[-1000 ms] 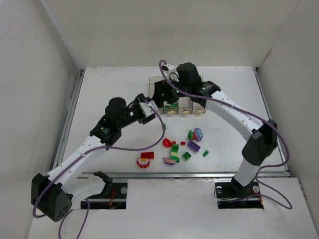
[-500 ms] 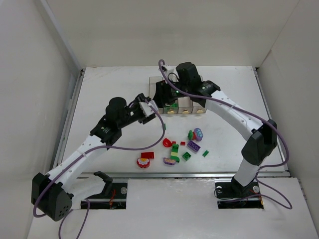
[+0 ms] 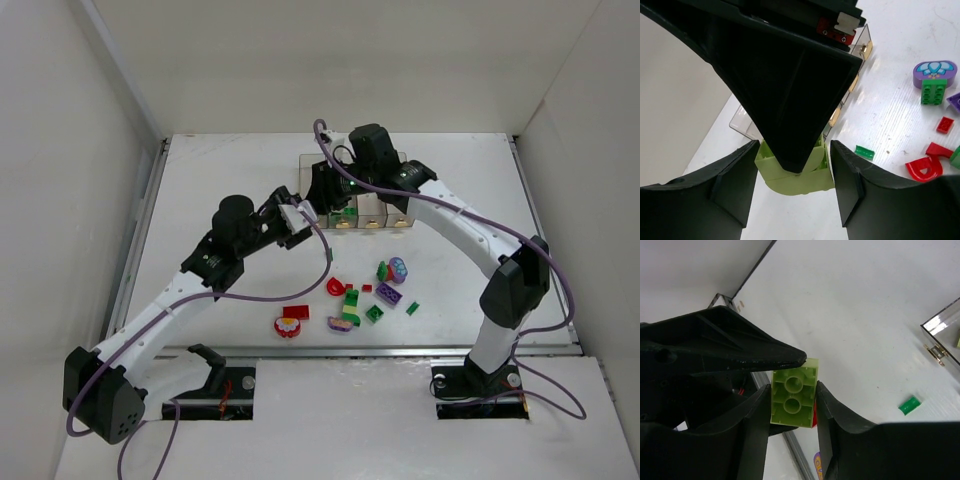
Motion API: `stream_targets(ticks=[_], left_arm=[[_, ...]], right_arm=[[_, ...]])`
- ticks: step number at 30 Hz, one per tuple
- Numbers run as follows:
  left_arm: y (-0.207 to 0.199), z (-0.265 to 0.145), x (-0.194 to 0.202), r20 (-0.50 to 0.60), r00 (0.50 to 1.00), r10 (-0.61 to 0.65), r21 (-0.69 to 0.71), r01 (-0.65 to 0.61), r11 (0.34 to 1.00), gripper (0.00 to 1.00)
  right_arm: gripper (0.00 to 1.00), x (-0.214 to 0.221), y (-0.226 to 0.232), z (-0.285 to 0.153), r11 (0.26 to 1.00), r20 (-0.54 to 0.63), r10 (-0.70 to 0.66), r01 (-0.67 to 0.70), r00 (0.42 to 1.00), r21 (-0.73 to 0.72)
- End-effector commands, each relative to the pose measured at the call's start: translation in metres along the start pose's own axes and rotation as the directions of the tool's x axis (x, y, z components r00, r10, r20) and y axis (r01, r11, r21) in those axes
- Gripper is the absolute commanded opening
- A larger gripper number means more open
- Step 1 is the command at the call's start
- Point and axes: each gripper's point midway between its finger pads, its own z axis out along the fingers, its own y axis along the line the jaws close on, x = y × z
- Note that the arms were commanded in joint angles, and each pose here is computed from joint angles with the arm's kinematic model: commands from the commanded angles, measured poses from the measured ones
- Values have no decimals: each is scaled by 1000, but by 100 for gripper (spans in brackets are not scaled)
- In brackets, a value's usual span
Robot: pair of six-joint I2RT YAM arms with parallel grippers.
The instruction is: Sort the legos into containers by color
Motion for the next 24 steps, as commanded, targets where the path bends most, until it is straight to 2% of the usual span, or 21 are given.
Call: stream_targets(ticks=[1,3,8,11,14,19,24], left_arm=[[17,-2,-35,93,995,27,-48,-22,999,55],[15,-2,-33,83,996,13,-41,-10,999,76],[9,-7,-13,-2,999,-53,-41,53,998,100],[4,-16,-1,-61,994,-91,-45,88,995,100],[2,-20,-1,-62,991,-119,-56,116,992,100],[8,-24,-7,-11,991,-134,-104,132,986,86],[10,-17,-13,5,993,-120,-84,120,989,81]], right_arm=[[0,-23,30,-7,994,63,-81,86,995,-72],[0,-24,29,-7,995,65,-69,73,996,-63],[0,-33,24,-11,998,100,-58,59,993,-8],[0,-33,24,-11,998,100,-58,59,993,-8],[0,-33,25,-11,999,100,-49,50,994,-9],[0,-32,29,-12,999,100,-42,45,994,-29],[0,-29,31,-13,998,94,-33,37,995,-44]])
